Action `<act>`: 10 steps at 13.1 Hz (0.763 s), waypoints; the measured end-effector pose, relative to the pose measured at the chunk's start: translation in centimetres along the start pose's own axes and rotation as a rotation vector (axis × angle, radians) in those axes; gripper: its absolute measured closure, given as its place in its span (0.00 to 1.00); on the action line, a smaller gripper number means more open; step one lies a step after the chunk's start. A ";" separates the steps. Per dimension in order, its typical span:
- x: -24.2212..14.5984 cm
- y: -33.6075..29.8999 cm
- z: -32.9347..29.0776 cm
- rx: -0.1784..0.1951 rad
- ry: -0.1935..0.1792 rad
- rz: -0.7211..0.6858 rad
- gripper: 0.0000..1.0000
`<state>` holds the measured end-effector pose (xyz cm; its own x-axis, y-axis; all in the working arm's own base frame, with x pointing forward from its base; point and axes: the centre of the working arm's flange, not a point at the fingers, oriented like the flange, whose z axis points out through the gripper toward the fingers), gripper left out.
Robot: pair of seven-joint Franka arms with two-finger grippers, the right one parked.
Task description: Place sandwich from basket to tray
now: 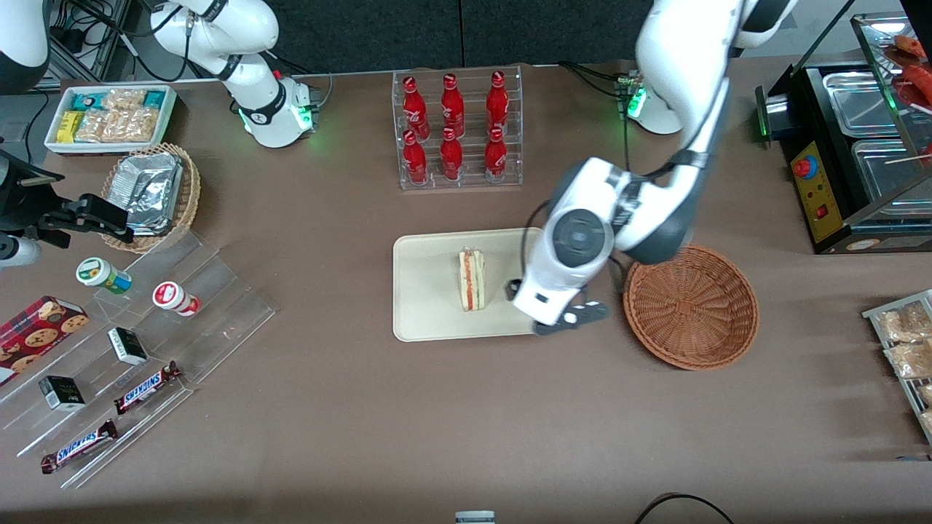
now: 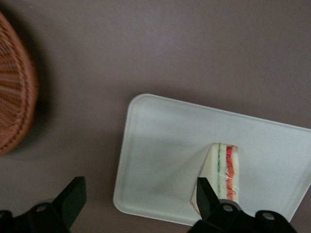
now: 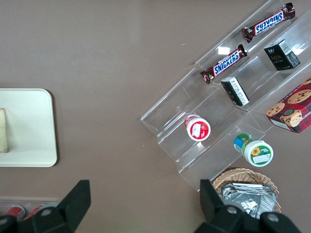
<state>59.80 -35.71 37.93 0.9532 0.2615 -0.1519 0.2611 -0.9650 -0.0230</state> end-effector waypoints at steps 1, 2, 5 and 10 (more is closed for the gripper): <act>0.8 -1.8 -0.7 0.000 -0.009 0.006 0.00; 1.4 -3.5 -1.4 0.000 -0.020 0.016 0.00; 2.9 -8.6 -3.4 0.002 -0.058 0.046 0.00; 3.6 -18.3 -7.8 -0.023 -0.087 0.116 0.00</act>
<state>59.66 -17.00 45.50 0.9604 0.1452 -0.2377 0.1547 -0.9877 0.0217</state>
